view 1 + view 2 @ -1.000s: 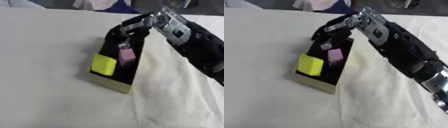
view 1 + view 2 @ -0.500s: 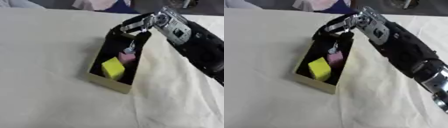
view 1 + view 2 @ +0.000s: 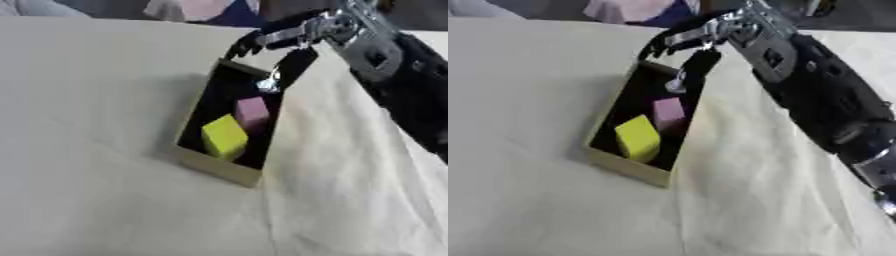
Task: Pick up objects on the table and place them in the box.
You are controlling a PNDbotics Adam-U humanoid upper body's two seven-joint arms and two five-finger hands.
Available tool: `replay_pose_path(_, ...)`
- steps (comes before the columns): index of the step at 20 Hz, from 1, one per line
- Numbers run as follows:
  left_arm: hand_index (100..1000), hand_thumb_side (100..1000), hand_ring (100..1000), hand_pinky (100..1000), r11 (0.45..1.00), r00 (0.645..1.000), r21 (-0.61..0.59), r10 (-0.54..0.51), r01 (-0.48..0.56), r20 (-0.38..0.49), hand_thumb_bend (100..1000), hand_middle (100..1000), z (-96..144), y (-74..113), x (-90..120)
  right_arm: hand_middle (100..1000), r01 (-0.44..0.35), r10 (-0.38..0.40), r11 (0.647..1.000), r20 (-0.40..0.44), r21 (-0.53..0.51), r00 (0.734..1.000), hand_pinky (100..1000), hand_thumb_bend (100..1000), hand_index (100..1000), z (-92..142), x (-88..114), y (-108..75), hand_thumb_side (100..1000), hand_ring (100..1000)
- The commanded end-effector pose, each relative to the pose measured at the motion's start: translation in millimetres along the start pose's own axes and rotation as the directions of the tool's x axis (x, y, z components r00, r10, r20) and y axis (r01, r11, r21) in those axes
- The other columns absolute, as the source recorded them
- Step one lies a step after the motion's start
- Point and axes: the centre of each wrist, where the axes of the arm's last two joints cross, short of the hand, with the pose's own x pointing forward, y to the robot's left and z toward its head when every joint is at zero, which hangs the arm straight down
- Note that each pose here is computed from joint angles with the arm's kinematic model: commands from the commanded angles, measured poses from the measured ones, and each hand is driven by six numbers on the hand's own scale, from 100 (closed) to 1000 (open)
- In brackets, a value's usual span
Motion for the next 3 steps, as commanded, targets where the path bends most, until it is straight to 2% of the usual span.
replay_pose_path(1,843,645,748,681,1.0,0.999,0.0,-0.014,0.014,0.043,310,751,-8,3.4,7,903,-0.134,0.1,0.972,-0.179,-0.193,0.979,932,100,972,33,-2,-20.3,417,959)
replay_pose_path(3,843,646,748,681,1.0,0.999,0.004,-0.015,0.015,0.045,310,751,-8,3.6,7,894,-0.204,0.119,0.937,-0.29,-0.282,0.95,930,100,964,44,-3,-20.9,449,944)
